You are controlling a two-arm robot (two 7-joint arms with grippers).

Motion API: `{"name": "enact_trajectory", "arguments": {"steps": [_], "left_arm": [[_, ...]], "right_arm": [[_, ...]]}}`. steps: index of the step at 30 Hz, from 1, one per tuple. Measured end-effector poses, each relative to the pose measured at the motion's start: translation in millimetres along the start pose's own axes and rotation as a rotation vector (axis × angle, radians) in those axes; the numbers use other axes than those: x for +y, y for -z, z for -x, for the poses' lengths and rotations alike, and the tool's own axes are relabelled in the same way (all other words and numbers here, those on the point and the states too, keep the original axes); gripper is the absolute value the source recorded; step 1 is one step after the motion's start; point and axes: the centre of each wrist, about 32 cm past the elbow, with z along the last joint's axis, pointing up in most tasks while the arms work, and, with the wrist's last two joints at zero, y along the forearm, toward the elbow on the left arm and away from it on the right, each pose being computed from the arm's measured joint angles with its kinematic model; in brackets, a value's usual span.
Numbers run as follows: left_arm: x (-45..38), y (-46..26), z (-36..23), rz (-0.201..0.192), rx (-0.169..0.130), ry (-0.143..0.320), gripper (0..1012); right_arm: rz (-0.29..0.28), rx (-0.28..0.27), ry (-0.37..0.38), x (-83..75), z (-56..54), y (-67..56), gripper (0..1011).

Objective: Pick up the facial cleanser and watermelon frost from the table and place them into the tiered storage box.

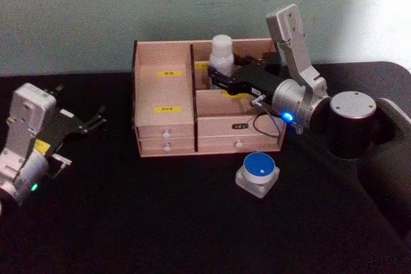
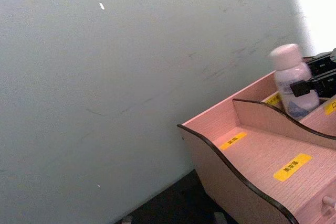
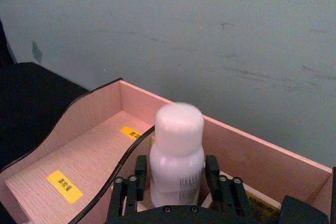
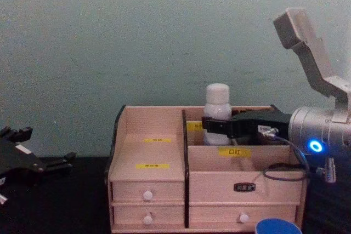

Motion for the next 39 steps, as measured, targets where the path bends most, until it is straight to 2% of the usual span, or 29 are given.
{"name": "enact_trajectory", "arguments": {"steps": [7, 12, 23, 29, 33, 35, 39], "left_arm": [[0.0, 0.0, 0.0, 0.0, 0.0, 0.0, 1001], [0.0, 0.0, 0.0, 0.0, 0.0, 0.0, 1001], [0.0, 0.0, 0.0, 0.0, 0.0, 0.0, 1001], [0.0, 0.0, 0.0, 0.0, 0.0, 0.0, 1001], [0.0, 0.0, 0.0, 0.0, 0.0, 0.0, 1001], [0.0, 0.0, 0.0, 0.0, 0.0, 0.0, 1001], [0.0, 0.0, 0.0, 0.0, 0.0, 0.0, 1001]], "right_arm": [[-0.001, 0.0, 0.0, -0.1, -0.1, -0.1, 890], [-0.001, 0.0, 0.0, -0.2, -0.1, -0.1, 997], [-0.007, 0.001, 0.0, -1.4, 0.1, -0.3, 1002], [-0.036, -0.014, 0.001, -11.3, 0.9, -5.3, 1002], [-0.037, -0.025, -0.002, -23.8, 2.1, -5.8, 1002], [-0.037, -0.033, -0.015, -38.4, 2.8, -3.4, 1002], [-0.036, -0.041, -0.036, -55.0, 3.6, 1.4, 1002]]}}
